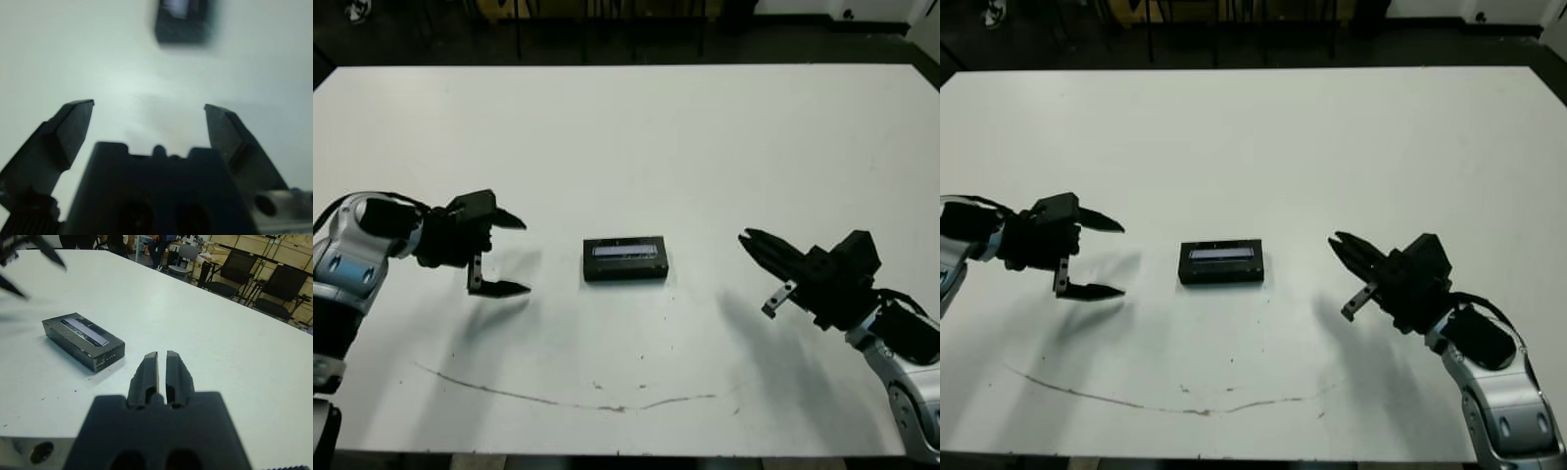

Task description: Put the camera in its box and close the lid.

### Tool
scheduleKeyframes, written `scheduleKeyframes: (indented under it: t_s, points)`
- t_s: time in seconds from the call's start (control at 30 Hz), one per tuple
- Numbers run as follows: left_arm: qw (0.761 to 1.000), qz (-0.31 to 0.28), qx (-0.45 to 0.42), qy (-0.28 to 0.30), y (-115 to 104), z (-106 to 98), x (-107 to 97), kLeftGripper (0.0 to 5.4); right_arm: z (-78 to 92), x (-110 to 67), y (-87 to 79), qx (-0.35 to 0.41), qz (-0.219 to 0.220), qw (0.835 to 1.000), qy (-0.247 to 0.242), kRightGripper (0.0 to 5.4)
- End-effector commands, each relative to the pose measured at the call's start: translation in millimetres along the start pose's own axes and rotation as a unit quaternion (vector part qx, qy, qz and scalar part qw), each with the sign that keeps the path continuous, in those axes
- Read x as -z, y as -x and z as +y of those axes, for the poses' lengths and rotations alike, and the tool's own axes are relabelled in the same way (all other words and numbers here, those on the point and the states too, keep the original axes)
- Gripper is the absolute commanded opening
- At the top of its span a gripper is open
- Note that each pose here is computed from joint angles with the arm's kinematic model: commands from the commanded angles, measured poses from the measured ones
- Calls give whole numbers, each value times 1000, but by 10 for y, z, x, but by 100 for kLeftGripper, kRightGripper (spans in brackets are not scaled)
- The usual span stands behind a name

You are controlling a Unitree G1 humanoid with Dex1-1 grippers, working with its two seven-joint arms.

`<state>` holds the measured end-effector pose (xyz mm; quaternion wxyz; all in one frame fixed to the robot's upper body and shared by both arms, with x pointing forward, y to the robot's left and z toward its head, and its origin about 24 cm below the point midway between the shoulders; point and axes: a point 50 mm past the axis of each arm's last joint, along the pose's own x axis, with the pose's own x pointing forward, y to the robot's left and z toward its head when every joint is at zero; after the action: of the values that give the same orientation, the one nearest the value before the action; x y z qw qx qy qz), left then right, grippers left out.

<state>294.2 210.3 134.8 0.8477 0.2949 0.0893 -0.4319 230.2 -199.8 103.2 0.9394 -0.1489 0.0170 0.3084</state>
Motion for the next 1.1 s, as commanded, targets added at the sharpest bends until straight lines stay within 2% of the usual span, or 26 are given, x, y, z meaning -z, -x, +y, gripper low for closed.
scheduleKeyframes:
  t_s: [0.03, 0.2, 0.33, 0.53, 0.83, 1.1]
  points:
    - [988, -106, -71, 85, -140, -275, -143, 459, 26, 31, 17, 17, 23, 1000, -7, 0]
    - [960, -199, -118, 157, -320, -606, -494, 363, 56, 43, 3, 45, 17, 998, -32, 0]
    - [952, -203, -142, 182, -497, -813, -587, 284, 70, 70, -2, 80, 13, 996, -46, 0]
    - [959, -127, -143, 211, -784, -1075, -513, 167, 83, 76, 4, 92, 12, 994, -50, 0]
    - [969, 4, -143, 203, -1036, -1226, -230, 1, 103, 76, 5, 90, 20, 994, -54, 0]
    - [965, 84, -118, 217, -1070, -1275, -10, 1, 107, 70, 7, 88, 22, 994, -59, 0]
